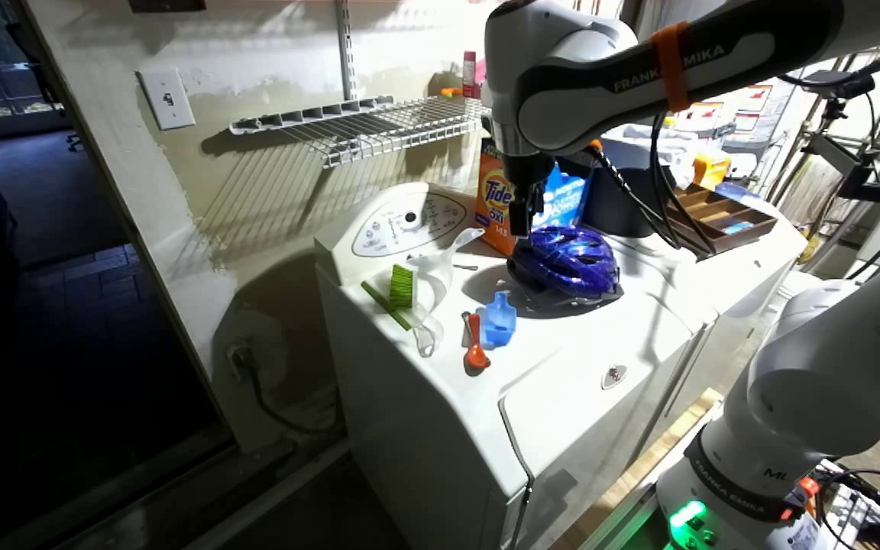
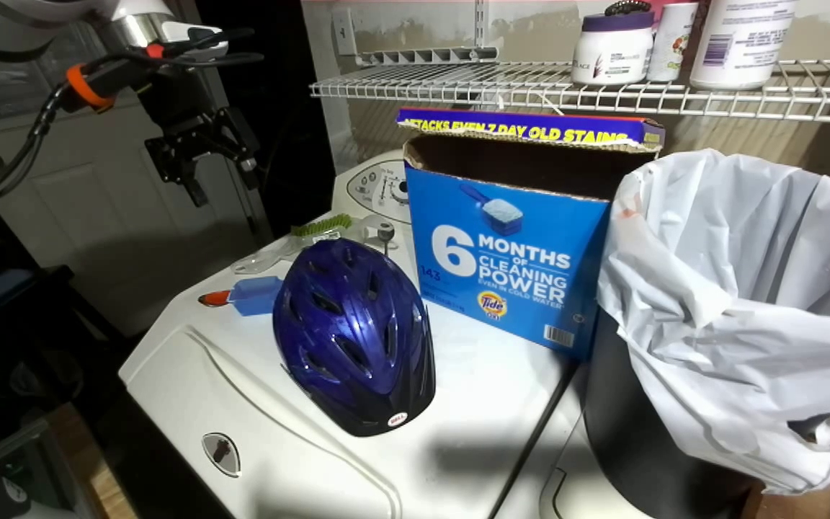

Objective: Pick up the blue bicycle helmet and put it on the first shelf above the washing machine

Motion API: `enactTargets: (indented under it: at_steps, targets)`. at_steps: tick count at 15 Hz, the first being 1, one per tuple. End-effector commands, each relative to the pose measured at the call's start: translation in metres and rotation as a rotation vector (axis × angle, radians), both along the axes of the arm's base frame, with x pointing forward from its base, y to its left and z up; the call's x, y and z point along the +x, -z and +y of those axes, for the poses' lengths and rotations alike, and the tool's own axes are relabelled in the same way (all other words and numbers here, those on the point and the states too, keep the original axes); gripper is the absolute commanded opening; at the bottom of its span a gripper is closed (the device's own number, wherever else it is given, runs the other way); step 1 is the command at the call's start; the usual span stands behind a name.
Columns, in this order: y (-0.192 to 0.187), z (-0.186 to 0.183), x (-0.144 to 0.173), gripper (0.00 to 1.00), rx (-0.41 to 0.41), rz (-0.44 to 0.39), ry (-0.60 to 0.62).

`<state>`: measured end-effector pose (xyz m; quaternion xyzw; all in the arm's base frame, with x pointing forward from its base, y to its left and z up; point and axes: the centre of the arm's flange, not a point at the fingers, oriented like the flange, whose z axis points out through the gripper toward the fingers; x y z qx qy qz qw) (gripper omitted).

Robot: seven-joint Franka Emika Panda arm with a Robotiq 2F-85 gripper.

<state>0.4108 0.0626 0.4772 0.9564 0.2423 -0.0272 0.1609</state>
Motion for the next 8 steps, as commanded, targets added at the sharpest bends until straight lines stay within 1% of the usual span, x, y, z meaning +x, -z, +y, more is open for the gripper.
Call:
enactTargets:
  at_steps: [1, 2, 5, 8]
  targets:
    - [0.004, -0.002, -0.001, 1.00, -0.023, 0.015, -0.056]
    - [0.006, -0.006, -0.001, 1.00, -0.035, 0.014, -0.093]
    - [0.010, -0.016, -0.006, 1.00, -0.059, 0.023, -0.257]
    - [0.017, -0.026, -0.012, 1.00, -0.063, 0.026, -0.407]
